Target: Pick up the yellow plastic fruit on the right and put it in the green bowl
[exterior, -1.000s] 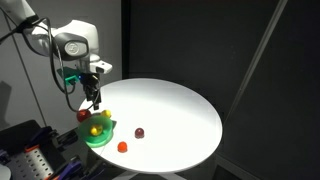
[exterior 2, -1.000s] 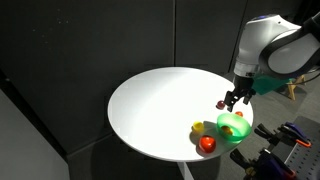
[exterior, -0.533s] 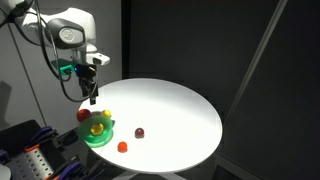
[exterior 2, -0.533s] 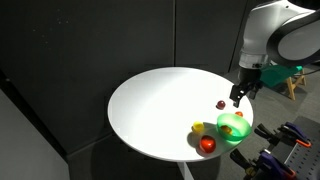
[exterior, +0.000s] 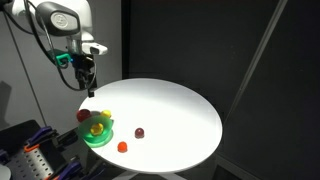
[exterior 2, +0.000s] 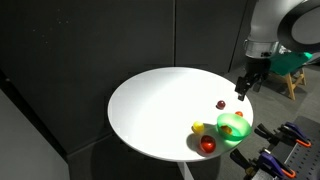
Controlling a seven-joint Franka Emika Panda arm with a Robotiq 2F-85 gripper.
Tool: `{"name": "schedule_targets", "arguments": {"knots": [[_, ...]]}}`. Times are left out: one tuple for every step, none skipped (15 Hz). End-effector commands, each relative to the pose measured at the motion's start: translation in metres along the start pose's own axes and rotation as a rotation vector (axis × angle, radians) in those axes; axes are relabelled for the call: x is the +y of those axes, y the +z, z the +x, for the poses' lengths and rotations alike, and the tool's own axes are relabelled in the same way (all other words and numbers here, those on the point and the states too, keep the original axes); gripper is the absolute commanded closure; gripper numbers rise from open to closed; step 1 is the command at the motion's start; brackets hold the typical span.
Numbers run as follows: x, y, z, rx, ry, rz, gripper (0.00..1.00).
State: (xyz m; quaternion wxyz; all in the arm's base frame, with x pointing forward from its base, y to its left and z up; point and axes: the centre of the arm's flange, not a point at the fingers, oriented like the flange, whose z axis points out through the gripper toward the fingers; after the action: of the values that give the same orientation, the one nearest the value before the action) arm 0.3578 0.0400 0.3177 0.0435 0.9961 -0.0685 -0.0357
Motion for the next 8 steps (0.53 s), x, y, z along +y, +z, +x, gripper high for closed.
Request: {"name": "schedule_targets", "arguments": {"knots": [[0.006,-0.021,-0.013,0.016,-0.020,0.024,0.00],[0.006,-0.023,-0.013,0.021,-0.019,0.023,0.00],[0.007,-0.026,-0.014,0.026,-0.014,0.022,0.00],[0.007,-0.028,-0.015,0.029,-0.010,0.023,0.00],[0.007,-0.030,-0.016,0.033,-0.005,0.022,0.00],[0.008,-0.032,-0.017,0.035,0.002,0.022,0.00],[0.009,-0.034,-0.017,0.038,0.009,0.021,0.00],[0.010,-0.036,-0.018,0.040,0.015,0.022,0.00]]}}
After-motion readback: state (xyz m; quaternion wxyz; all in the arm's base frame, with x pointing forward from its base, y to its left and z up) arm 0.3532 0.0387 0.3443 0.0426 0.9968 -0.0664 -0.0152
